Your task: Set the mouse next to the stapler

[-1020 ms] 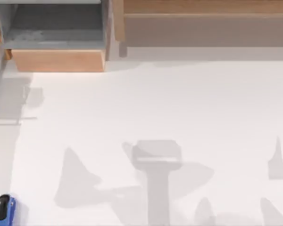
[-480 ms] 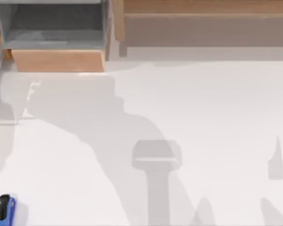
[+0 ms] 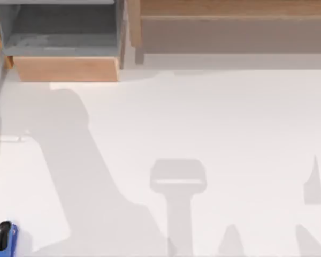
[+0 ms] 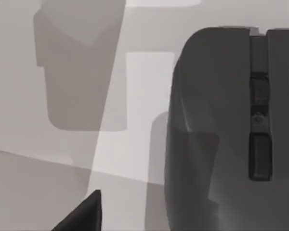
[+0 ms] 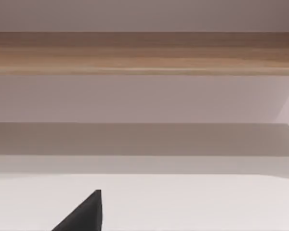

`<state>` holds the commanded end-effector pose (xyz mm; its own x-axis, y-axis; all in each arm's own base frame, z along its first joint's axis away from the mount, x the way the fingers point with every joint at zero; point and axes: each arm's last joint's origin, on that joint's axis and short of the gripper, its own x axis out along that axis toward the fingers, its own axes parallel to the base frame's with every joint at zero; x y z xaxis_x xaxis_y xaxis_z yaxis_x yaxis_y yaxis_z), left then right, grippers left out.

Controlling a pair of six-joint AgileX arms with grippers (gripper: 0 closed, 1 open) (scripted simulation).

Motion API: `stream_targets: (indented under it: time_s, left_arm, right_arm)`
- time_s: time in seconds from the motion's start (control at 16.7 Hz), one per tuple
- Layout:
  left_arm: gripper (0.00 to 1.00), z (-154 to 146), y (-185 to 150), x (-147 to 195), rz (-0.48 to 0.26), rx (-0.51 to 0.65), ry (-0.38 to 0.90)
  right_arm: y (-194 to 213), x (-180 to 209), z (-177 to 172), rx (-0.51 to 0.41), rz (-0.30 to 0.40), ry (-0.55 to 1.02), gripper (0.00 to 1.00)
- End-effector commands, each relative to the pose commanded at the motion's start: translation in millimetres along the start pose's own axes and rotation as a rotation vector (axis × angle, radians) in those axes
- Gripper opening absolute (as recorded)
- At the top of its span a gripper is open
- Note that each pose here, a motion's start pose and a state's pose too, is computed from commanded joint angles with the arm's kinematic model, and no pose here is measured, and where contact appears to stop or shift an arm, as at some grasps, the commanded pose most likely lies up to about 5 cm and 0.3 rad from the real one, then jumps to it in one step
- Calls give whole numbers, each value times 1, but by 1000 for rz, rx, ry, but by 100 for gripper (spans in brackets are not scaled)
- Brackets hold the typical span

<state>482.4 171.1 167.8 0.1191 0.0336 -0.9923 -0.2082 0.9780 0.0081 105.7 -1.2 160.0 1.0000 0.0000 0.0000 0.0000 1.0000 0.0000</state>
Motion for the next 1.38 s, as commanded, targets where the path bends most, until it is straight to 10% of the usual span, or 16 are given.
stream_targets:
  time_s: [1.38]
  left_arm:
    - [100, 1, 0, 29, -4, 6, 10]
  right_arm:
    - [0, 0, 0, 0, 0, 0, 100]
